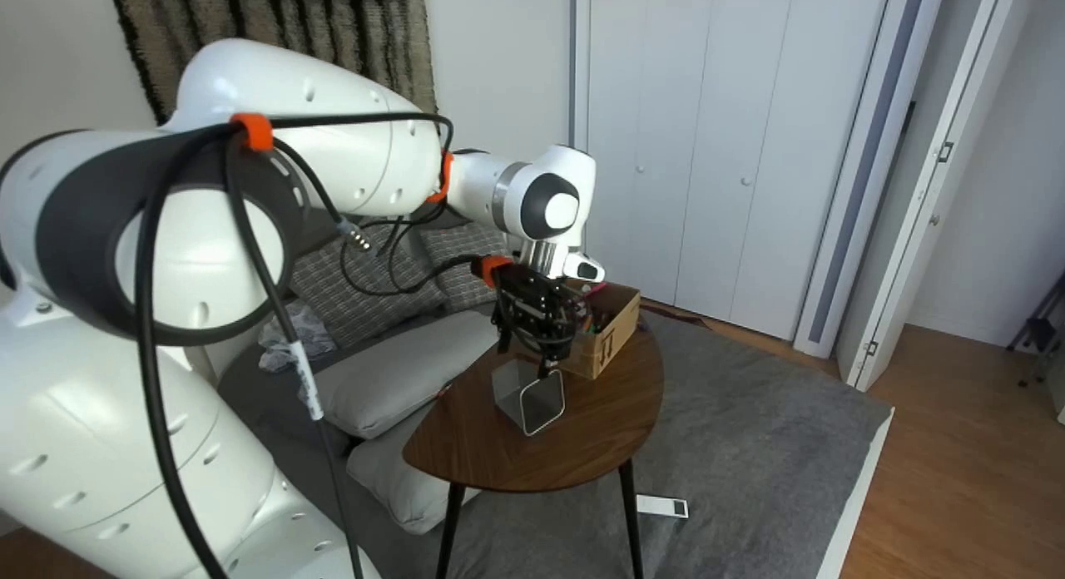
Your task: Place the basket upright
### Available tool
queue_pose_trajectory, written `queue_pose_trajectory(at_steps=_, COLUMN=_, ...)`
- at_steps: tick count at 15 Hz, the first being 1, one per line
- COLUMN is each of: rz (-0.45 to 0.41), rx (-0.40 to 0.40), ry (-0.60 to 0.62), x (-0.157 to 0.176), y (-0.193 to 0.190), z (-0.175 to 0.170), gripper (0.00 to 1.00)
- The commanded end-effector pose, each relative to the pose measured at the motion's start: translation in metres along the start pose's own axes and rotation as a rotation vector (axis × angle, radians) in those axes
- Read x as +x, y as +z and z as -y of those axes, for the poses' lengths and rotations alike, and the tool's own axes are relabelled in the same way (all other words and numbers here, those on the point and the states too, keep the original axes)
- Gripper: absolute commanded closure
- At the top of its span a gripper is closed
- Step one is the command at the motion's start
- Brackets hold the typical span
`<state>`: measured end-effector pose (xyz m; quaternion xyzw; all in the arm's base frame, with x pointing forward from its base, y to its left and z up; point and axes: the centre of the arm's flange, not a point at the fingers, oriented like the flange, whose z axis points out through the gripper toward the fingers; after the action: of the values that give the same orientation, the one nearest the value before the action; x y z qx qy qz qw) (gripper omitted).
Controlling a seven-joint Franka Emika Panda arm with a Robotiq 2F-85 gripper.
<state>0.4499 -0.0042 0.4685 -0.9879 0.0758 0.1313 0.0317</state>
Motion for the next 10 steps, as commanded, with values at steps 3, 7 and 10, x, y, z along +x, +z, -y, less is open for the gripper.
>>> queue_pose_trajectory(at_steps=3, rz=0.048, rx=0.290, ry=0.004, x=0.021, y=0.009, z=-0.028, gripper=0.00)
queue_pose_trajectory(at_steps=7, rz=0.061, rx=0.390, ry=0.046, x=0.032, y=0.029, z=-0.035, gripper=0.00)
queue_pose_trajectory(at_steps=10, rz=0.055, rx=0.416, ry=0.090, x=0.039, y=0.036, z=-0.045, gripper=0.00)
